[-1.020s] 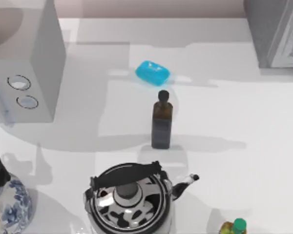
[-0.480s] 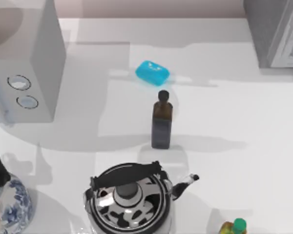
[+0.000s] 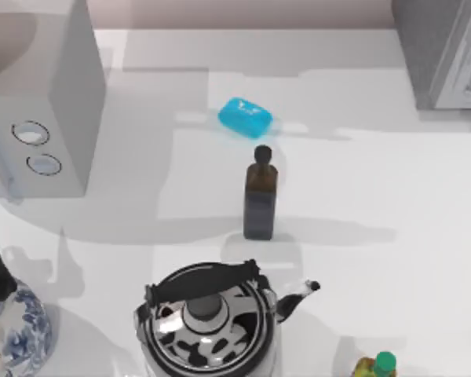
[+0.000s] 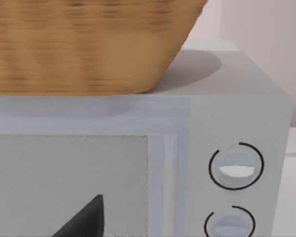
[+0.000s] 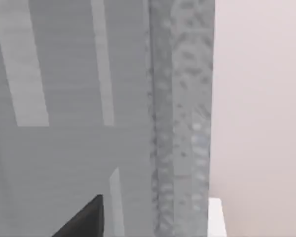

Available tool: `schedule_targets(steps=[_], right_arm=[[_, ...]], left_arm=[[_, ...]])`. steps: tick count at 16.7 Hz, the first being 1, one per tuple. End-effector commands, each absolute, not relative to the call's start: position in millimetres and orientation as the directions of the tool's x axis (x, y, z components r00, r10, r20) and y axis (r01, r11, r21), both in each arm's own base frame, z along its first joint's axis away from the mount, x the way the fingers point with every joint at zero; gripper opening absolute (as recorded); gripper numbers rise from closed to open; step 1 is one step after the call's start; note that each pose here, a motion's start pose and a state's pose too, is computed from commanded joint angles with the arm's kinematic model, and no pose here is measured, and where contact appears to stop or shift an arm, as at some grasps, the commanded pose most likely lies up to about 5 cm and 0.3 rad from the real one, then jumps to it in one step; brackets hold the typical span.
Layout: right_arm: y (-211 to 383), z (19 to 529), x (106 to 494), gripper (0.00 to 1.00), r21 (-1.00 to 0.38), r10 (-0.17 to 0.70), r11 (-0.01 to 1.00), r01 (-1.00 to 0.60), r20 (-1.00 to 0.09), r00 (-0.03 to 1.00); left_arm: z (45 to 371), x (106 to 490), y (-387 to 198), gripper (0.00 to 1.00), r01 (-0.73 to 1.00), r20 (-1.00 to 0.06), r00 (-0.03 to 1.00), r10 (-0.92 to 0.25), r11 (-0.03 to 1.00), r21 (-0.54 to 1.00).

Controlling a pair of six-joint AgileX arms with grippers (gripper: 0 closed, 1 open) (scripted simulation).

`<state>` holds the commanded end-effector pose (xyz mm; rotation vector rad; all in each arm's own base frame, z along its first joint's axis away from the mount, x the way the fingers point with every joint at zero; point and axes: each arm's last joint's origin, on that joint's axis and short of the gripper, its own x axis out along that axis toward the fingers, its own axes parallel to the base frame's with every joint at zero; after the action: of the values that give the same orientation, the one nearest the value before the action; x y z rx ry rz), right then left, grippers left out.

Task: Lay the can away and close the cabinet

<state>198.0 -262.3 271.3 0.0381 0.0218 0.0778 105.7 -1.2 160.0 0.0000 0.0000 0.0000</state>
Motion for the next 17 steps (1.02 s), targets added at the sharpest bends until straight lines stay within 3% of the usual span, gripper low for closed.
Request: schedule_targets(steps=[4,10,17], right_arm=[[-263,362,202,1.00,0.042,0.096,0.995,-0.095,-0.021,0.995],[-221,476,173,1.00,0.017,0.056,0.998,-0.056,-0.016,0.998],[-200,509,154,1.00,0.003,0.003,1.000,-0.003,-0.008,1.000]], left_arm=[[160,106,-1,1.00,0.000,0.000,1.000,0.000,1.000,0.000],[160,106,-1,1.00,0.000,0.000,1.000,0.000,1.000,0.000],[160,106,-1,1.00,0.000,0.000,1.000,0.000,1.000,0.000]])
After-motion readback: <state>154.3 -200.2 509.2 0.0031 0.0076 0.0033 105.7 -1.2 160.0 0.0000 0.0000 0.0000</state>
